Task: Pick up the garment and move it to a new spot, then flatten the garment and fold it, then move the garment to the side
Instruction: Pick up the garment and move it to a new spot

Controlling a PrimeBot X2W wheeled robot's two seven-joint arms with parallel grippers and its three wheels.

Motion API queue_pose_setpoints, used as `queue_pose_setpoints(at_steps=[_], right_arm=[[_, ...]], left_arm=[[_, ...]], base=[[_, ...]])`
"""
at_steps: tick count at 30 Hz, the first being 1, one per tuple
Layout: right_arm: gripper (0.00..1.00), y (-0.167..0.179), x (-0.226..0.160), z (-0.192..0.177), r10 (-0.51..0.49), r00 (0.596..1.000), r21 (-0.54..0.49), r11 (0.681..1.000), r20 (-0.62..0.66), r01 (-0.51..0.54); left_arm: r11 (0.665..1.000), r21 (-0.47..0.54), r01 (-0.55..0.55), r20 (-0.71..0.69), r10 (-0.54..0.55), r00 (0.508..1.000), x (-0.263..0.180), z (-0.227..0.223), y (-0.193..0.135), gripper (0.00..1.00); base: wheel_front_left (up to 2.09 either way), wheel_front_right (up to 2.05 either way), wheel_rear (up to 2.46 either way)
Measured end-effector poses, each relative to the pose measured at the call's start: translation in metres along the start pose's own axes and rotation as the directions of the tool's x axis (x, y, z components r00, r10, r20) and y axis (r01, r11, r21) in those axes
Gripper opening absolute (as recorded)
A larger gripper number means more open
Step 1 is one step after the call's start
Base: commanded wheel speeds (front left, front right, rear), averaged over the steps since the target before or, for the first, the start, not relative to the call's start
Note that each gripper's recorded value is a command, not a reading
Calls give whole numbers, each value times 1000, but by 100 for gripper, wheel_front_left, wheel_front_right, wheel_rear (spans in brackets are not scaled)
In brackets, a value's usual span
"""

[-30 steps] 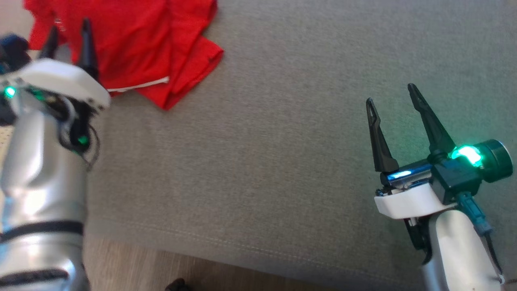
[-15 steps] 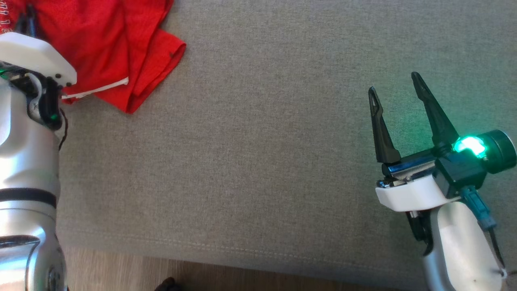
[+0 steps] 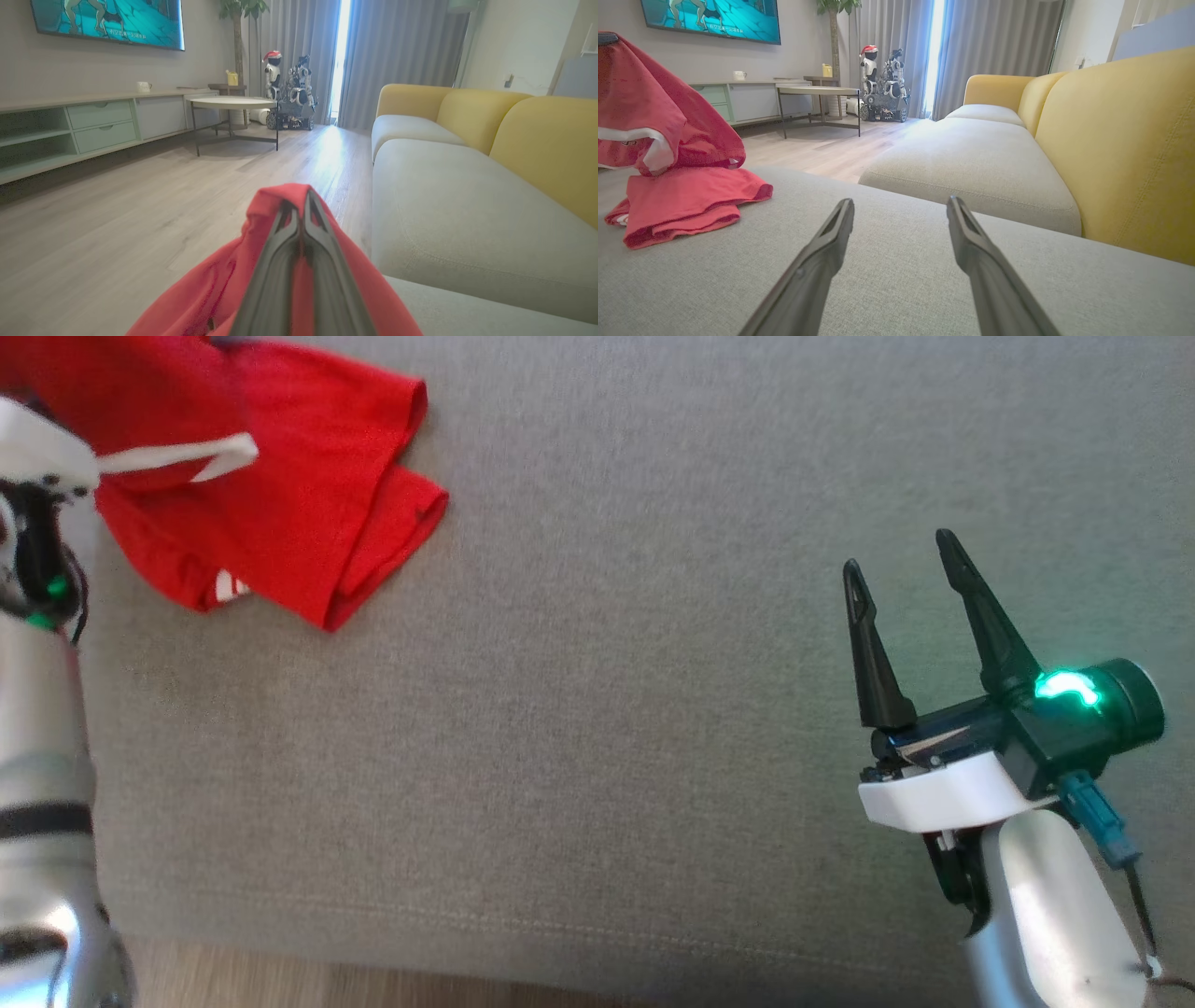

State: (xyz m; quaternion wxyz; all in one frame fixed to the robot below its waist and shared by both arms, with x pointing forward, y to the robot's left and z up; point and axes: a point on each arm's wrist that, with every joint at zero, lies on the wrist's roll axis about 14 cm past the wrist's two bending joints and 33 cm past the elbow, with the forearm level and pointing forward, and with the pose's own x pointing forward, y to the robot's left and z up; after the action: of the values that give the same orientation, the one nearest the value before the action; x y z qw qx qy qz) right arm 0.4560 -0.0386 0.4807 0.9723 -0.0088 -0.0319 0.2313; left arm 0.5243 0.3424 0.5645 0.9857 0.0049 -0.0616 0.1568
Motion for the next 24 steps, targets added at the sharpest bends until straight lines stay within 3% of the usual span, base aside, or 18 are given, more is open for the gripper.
queue_pose_setpoints(at_steps=[6, 11, 16, 22, 23, 24], right_arm=[[100, -8, -15, 30, -38, 997, -3, 999, 67, 39], [100, -21, -34, 41, -93, 992, 3, 996, 82, 93], [100, -39, -51, 50, -157, 983, 3, 988, 98, 157], [100, -65, -73, 58, -245, 963, 9, 969, 111, 246], [100, -65, -73, 58, -245, 963, 9, 969, 111, 246], [100, -69, -77, 59, -260, 959, 8, 965, 115, 261]], left_arm=[[995, -15, 103, 157, -99, 983, -21, 55, -23, 0], [965, -24, 260, 246, -247, 937, -30, 91, -77, 0], [903, -68, 423, 292, -388, 874, -43, 117, -143, 0], [792, -111, 601, 290, -553, 781, -65, 122, -221, 0], [792, -111, 601, 290, -553, 781, -65, 122, -221, 0], [769, -115, 629, 294, -578, 761, -69, 124, -234, 0]], base=[[0, 0, 0], [0, 0, 0], [0, 0, 0], [0, 0, 0], [0, 0, 0], [0, 0, 0]])
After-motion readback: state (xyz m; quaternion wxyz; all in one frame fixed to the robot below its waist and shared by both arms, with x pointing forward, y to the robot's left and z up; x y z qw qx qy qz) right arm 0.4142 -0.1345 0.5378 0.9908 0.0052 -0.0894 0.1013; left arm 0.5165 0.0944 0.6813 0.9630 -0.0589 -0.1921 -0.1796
